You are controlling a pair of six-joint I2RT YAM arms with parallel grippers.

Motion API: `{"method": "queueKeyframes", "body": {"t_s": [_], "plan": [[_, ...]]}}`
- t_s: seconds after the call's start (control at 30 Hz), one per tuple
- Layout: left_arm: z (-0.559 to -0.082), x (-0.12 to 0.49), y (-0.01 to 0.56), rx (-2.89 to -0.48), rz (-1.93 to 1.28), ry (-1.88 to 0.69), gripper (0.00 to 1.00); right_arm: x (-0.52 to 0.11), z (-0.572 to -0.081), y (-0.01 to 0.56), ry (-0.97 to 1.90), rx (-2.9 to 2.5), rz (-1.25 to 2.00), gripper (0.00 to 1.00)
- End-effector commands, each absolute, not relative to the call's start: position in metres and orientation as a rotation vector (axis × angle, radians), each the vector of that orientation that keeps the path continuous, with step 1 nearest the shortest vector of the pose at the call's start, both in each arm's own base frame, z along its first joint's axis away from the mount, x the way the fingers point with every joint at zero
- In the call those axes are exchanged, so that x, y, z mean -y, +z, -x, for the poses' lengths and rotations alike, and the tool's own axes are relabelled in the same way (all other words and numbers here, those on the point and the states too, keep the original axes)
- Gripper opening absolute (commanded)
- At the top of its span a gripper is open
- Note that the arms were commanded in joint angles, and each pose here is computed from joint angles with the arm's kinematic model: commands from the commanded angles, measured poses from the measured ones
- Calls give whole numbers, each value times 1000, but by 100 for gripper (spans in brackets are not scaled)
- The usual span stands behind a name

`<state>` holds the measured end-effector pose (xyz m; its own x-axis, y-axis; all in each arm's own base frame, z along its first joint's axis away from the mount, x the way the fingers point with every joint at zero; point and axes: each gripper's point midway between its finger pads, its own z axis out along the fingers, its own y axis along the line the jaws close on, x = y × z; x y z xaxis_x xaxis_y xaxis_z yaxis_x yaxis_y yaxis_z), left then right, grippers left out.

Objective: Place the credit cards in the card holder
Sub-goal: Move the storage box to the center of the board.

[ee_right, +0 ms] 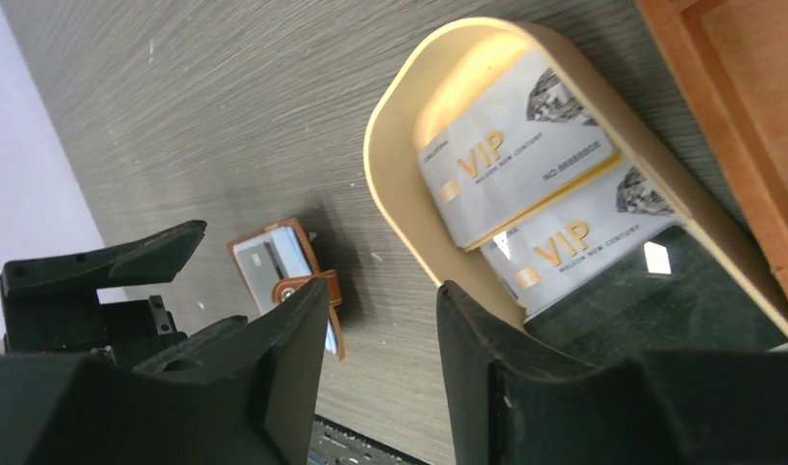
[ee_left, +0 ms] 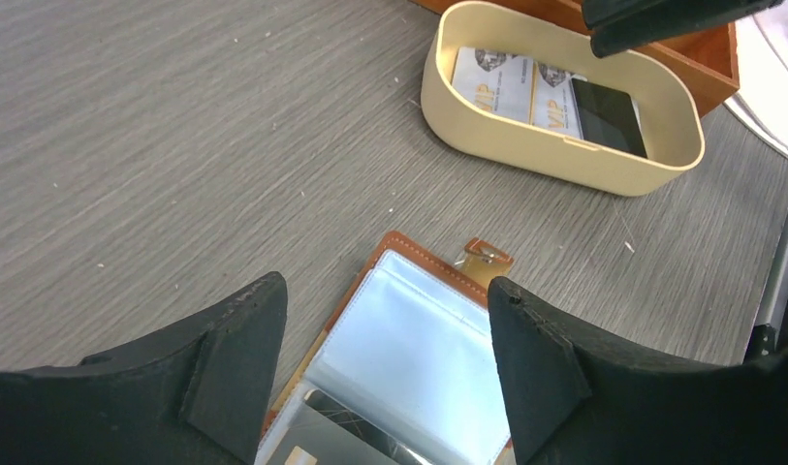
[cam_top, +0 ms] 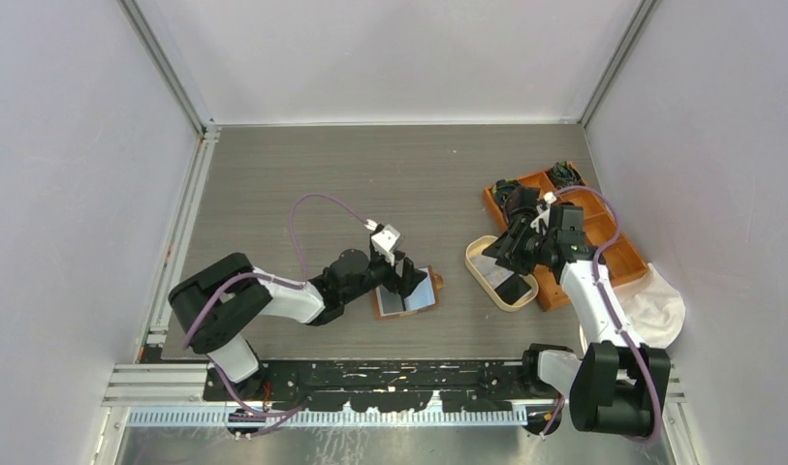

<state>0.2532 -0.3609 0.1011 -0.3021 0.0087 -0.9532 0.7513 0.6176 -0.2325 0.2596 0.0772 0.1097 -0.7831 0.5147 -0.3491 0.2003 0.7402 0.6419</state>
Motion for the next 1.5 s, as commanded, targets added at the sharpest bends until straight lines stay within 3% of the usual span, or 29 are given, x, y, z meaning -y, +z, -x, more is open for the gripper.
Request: {"method": "queueKeyframes", "body": {"t_s": [0.0,0.2,0.27,0.8,1.03,1.13,1.2,1.27,1.37,1.47], "plan": [[-264,364,134,-1559,-562,-927,74,-67,-288,108,733,-2356,-511,47],[-274,346,125,-1588,-541,-880,68,-71,-321,87,602,-2448,-450,16],[-275,341,124,-1593,-545,-852,67,-78,-328,76,574,-2496,-431,11],[-288,301,112,-1600,-438,-665,66,-254,-396,71,727,-2573,217,8],[-298,285,111,-1598,-332,-664,68,-237,-387,94,631,-2460,377,15],[-308,284,115,-1604,-289,-723,71,-221,-365,119,666,-2382,423,36],[-316,284,124,-1595,-244,-818,74,-214,-350,126,778,-2343,441,56],[-321,290,134,-1583,-233,-928,75,-204,-352,130,949,-2309,290,70],[-335,302,142,-1607,-219,-1017,75,-190,-362,119,1051,-2334,69,70],[-352,315,138,-1691,-212,-1008,73,-185,-367,106,1013,-2376,-24,51]]}}
